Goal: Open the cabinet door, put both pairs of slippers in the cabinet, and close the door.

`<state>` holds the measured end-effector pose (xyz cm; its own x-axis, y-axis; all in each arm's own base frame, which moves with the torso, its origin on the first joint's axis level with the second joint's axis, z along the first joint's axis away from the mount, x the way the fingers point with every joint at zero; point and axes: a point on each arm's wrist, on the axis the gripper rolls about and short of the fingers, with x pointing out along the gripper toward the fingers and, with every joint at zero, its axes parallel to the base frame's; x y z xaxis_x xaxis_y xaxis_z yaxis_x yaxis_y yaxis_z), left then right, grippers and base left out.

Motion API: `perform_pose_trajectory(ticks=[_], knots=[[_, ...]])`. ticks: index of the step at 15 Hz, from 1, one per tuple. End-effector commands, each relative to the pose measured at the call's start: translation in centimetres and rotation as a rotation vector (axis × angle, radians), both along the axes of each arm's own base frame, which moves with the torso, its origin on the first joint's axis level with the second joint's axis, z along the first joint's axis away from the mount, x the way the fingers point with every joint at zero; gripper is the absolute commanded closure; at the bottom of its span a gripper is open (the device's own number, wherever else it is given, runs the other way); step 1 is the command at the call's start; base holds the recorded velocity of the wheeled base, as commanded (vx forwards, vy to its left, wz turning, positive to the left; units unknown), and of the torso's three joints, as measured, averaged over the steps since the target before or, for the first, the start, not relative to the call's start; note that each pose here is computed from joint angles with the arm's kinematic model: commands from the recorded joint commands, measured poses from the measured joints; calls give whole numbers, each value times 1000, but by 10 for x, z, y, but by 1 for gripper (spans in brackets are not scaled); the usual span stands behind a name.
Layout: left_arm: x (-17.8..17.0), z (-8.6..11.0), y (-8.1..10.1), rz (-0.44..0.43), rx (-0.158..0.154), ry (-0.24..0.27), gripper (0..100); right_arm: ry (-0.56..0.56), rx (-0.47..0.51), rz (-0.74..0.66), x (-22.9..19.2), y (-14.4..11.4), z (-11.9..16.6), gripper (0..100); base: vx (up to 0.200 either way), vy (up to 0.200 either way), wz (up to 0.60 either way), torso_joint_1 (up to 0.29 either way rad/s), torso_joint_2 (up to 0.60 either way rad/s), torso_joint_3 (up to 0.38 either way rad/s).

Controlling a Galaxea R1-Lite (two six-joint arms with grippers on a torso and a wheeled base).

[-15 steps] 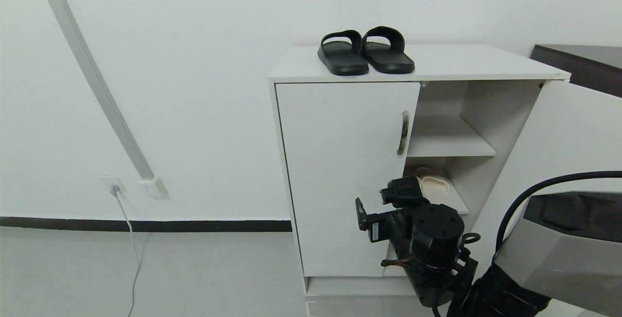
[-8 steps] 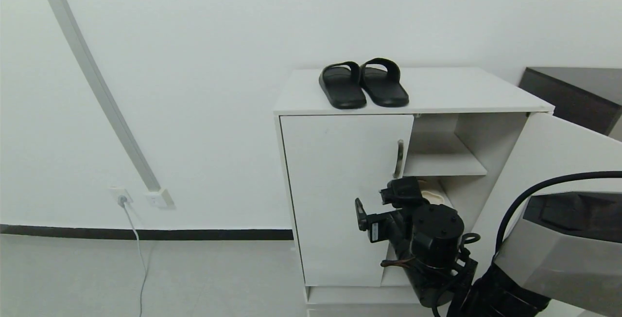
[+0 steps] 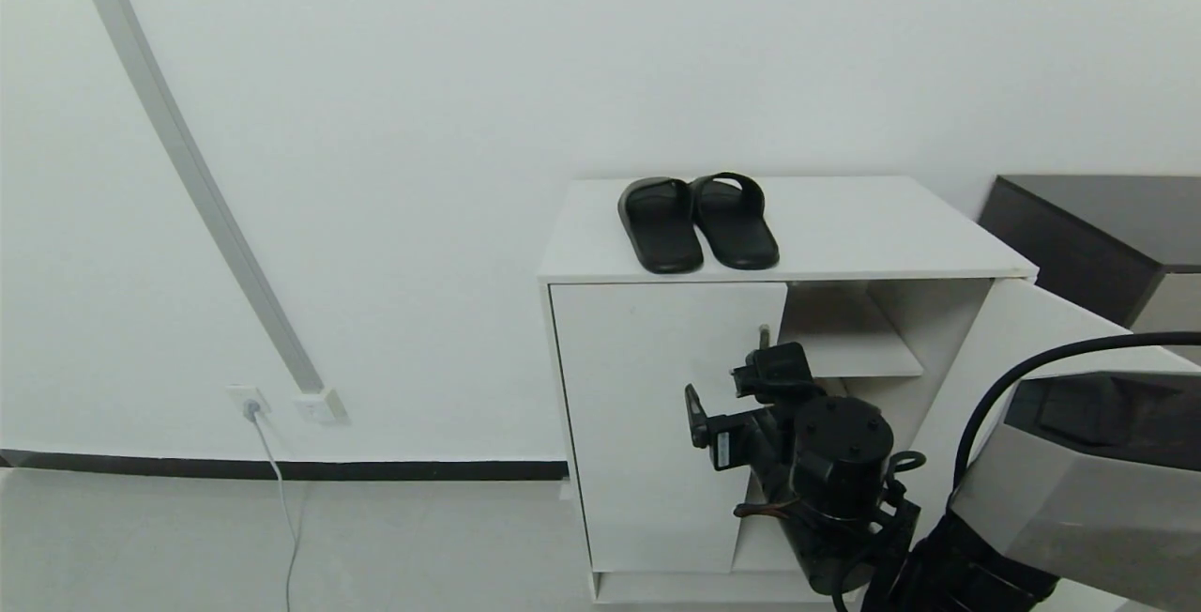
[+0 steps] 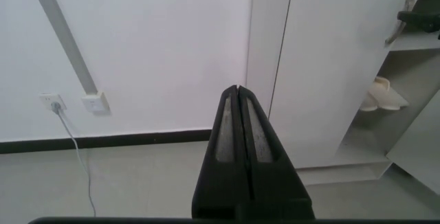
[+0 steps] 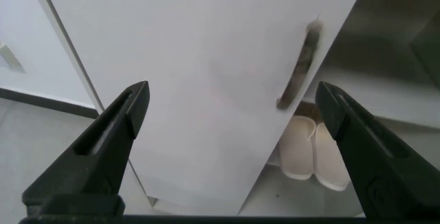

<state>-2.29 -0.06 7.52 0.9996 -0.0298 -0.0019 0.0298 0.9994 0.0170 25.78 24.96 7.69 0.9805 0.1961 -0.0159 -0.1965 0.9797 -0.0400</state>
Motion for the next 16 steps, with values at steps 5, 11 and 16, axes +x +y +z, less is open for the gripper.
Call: perform_pose_trajectory(ticks=[5,11,16], knots=[[0,0,0,1,0,1,100,5,-5,0,0,1,-3,0,0,0,0,227,-547,-316],[0,0,0,-1,0,1,100,13,-11,16,-1,-1,-5,0,0,0,0,250,-569,-318],[0,0,0,-1,-2,1,100,-4,3,43,0,-3,-3,0,0,0,0,97,-215,-118]])
